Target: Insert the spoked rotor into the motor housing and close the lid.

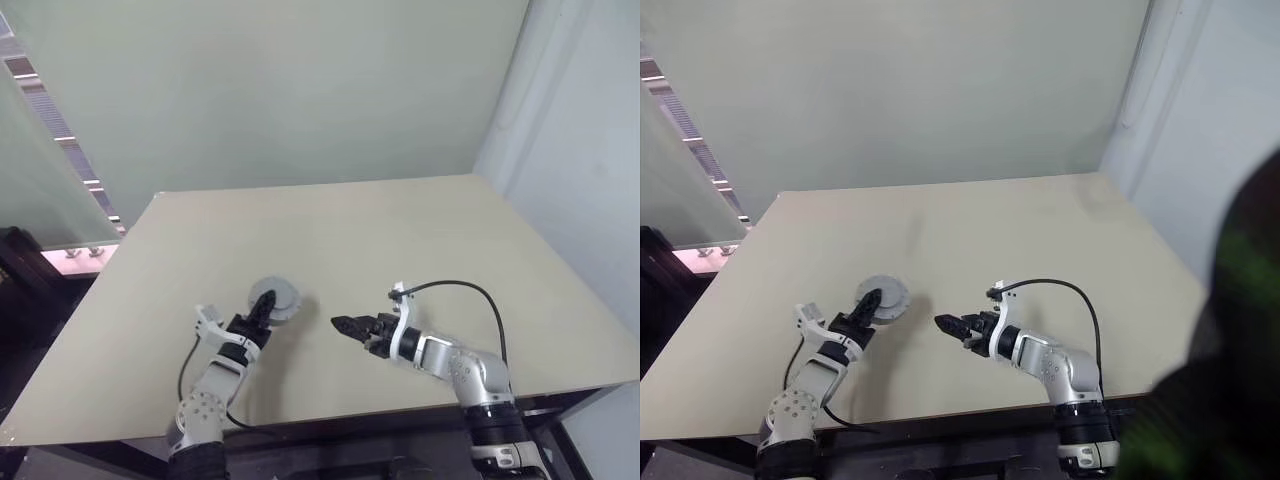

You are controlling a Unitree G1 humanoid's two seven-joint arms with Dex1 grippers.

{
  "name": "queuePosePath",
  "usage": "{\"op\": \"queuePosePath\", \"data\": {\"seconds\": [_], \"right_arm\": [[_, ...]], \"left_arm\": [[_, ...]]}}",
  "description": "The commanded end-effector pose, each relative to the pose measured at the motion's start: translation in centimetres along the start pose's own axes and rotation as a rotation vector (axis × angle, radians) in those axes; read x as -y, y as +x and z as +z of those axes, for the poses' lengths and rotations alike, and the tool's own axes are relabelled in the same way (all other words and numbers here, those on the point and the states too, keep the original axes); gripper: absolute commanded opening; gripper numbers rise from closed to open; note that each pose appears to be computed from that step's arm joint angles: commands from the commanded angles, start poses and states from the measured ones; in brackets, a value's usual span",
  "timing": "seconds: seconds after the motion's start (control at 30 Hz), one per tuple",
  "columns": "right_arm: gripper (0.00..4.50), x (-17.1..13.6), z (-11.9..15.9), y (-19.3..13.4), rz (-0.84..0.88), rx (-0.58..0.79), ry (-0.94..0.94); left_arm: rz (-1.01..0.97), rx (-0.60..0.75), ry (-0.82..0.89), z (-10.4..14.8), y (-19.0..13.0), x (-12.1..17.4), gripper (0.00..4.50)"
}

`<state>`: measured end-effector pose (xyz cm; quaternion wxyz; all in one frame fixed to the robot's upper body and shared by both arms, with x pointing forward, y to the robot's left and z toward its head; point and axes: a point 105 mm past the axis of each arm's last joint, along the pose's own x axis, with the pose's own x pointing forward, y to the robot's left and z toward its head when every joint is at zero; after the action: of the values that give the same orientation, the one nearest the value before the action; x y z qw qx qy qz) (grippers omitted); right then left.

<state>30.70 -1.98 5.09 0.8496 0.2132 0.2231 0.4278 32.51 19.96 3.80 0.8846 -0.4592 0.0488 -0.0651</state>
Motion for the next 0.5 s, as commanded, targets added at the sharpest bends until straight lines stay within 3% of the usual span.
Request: {"op": "queuePosePath", "data": {"seconds": [0.03, 0.27, 0.5], "right_arm": [[4.50, -2.0, 1.6, 0.4, 0.066, 0.071, -0.305], [4.50, -2.5, 0.7, 0.7, 0.103, 0.044, -0.540], [4.50, -2.5, 0.0, 0.7, 0.112, 0.018, -0.605]], "left_arm": [[-0.013, 0.098, 0.179, 3.3, 0.9, 0.7, 2.01], [0.084, 0.124, 0.299, 5.0, 1.1, -1.6, 2.01], [0.144, 0.130, 0.332, 5.0, 1.0, -2.9, 2.01]]}}
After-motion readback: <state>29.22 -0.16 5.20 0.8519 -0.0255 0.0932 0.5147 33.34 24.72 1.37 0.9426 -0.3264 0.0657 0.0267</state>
